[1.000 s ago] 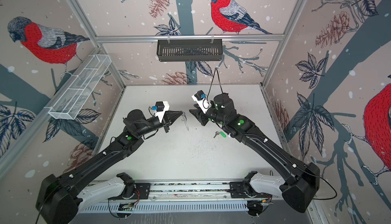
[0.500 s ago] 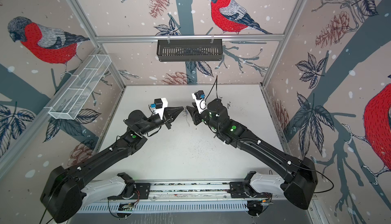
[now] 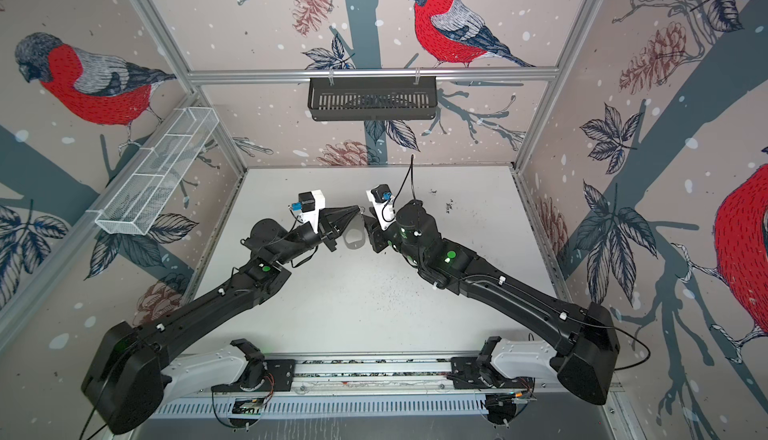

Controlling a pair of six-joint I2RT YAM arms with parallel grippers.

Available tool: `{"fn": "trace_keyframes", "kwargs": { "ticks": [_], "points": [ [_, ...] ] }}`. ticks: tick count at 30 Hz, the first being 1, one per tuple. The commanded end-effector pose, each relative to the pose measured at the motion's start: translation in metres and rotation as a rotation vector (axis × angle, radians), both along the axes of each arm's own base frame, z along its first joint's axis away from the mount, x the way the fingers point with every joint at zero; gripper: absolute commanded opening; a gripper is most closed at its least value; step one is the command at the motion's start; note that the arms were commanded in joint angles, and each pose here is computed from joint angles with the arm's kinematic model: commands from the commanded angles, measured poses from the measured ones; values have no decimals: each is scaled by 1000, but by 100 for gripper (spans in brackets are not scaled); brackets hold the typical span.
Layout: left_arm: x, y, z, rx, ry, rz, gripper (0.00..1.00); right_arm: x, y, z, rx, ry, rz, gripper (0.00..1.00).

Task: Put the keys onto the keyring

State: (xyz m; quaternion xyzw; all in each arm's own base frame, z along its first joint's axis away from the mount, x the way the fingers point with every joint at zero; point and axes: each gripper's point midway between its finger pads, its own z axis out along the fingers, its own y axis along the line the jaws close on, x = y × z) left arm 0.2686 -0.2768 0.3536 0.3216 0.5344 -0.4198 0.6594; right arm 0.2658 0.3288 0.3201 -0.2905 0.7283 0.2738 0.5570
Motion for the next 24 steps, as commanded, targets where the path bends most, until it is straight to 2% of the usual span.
{"fn": "trace_keyframes", "kwargs": {
  "ticks": [1,13,24],
  "points": [
    [-3,2,12,-42,-39,-1,0,-2,2,7,11,-35,4,35],
    [-3,2,14,-77,-39,4,0,-11,14,-2,11,-31,35,29],
    [-4,7,17,-104,-52,21,0,-3,-14,2,5,-48,-76,28]
  ]
}}
